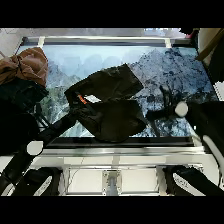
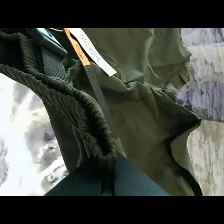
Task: Fold the clothes and pants, and hang the long-sleeved shirts on hangers.
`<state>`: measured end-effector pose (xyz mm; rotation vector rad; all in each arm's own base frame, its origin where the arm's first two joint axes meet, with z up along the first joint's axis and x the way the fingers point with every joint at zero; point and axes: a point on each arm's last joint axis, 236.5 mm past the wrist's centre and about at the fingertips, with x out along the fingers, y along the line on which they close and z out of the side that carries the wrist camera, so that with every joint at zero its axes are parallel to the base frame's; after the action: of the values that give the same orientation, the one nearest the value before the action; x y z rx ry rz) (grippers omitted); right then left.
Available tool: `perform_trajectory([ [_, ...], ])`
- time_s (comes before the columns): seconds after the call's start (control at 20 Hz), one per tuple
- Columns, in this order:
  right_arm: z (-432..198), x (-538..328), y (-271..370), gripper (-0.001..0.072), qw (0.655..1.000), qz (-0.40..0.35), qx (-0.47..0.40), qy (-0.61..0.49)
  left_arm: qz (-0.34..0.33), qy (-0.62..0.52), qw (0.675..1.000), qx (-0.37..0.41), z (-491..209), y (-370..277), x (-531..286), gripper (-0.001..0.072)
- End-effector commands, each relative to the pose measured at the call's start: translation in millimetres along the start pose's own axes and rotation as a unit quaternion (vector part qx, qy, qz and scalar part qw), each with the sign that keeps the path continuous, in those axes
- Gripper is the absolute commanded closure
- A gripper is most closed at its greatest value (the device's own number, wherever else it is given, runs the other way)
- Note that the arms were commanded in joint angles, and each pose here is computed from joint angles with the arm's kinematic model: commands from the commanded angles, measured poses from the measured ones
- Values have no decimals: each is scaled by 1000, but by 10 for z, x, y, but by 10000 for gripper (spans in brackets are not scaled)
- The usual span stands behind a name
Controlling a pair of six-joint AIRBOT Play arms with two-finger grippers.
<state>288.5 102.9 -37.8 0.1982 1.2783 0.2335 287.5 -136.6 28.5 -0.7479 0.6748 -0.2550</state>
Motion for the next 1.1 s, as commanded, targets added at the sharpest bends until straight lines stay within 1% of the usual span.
perform_trajectory([
  [0.0, -600, 264, 123, 226, 992, 71, 102, 2, 0, 0, 1000, 0, 2, 1, 1, 681],
  [0.1, -704, 297, 143, 226, 990, 80, 114, 9, 0, 0, 1000, 0, 1, 1, 1, 681],
  [0.25, -549, 301, 110, 227, 990, 77, 115, -24, 0, 0, 1000, 0, 2, 1, 1, 681],
  [0.35, -526, 337, 101, 229, 989, 77, 123, -26, 0, 0, 1000, 0, 2, 1, 1, 681],
  [0.4, -523, 373, 96, 252, 988, 77, 128, -24, 0, 0, 1000, 0, 2, 1, 1, 681],
  [0.45, -500, 417, 98, 260, 988, 80, 133, -25, 0, 0, 1000, 0, 2, 1, 1, 680],
  [0.55, -418, 508, 156, 260, 984, 99, 142, -33, 0, 0, 1000, 0, 2, 1, 1, 680],
  [0.75, -520, 750, 264, 260, 980, 123, 158, 3, 0, 0, 1000, 0, 2, 1, 1, 681],
  [0.8, -564, 804, 297, 277, 979, 124, 160, 12, 0, 0, 1000, 0, 2, 1, 1, 680],
  [0.85, -616, 847, 351, 364, 980, 126, 152, 21, 0, 0, 1000, 0, 2, 1, 1, 680],
  [0.95, -615, 889, 412, 594, 983, 122, 137, 14, 0, 0, 1000, 1, 3, 2, 1, 681],
  [1.0, -570, 890, 433, 684, 983, 122, 134, 3, 2, -1, 1000, 6, 4, 9, 0, 681],
  [1.05, -537, 876, 465, 696, 983, 125, 133, 1, 5, -1, 1000, 15, 7, 23, 0, 681],
])
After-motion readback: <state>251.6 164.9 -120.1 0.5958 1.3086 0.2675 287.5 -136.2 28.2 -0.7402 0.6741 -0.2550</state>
